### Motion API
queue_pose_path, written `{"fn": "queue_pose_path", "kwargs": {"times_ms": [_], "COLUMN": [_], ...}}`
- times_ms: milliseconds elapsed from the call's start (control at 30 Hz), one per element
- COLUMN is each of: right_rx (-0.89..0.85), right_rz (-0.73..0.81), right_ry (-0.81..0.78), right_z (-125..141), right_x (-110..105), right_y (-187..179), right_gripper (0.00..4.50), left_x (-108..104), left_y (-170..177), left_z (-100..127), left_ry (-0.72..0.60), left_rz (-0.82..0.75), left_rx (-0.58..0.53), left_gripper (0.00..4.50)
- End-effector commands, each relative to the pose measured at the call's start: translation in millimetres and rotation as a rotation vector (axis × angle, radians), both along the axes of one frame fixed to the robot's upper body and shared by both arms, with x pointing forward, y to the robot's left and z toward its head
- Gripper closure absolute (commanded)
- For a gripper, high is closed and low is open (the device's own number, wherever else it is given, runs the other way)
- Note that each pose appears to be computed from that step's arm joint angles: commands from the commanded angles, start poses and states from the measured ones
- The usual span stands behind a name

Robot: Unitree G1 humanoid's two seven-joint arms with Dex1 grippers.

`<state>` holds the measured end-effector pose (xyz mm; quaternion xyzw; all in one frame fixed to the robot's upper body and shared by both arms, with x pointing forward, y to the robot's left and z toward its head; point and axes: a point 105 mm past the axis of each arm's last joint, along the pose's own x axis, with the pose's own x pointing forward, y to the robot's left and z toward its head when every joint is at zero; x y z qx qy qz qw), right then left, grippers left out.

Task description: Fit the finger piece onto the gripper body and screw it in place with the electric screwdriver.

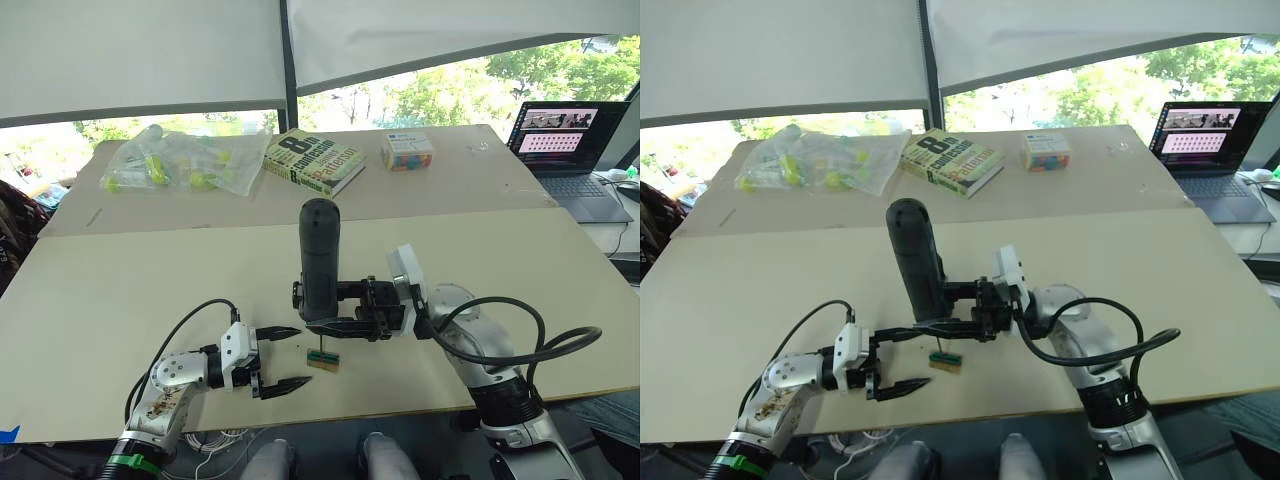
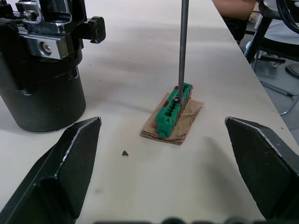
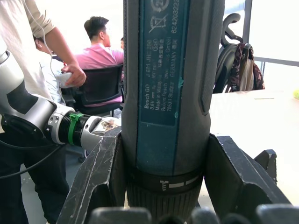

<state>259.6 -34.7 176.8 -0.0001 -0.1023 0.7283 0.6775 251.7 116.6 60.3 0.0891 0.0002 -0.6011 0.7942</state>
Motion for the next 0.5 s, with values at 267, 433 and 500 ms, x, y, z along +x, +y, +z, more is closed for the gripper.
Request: {"fn": "queue_pose_path", "kwargs": {"times_ms": [267,433,500], "right_rx": [0.015,0.014,0.013], "right_rz": [-0.005,0.001,0.003], "right_ry": [-0.052,-0.046,-0.045], "right_z": [8.2,8.6,8.4], "right_x": [-0.4,-0.7,-0.9], "right_y": [-2.8,-3.9,-4.2], "right_gripper": [2.58,2.58,2.58], "left_x": [0.1,0.2,0.3], "left_y": [0.2,-0.2,-0.3], "left_z": [5.6,5.8,6.0], "left_ry": [-0.029,-0.029,-0.029], "left_rz": [-0.005,-0.005,-0.004], "left_rx": [0.004,0.003,0.003], "left_gripper": [0.01,0.01,0.01]}}
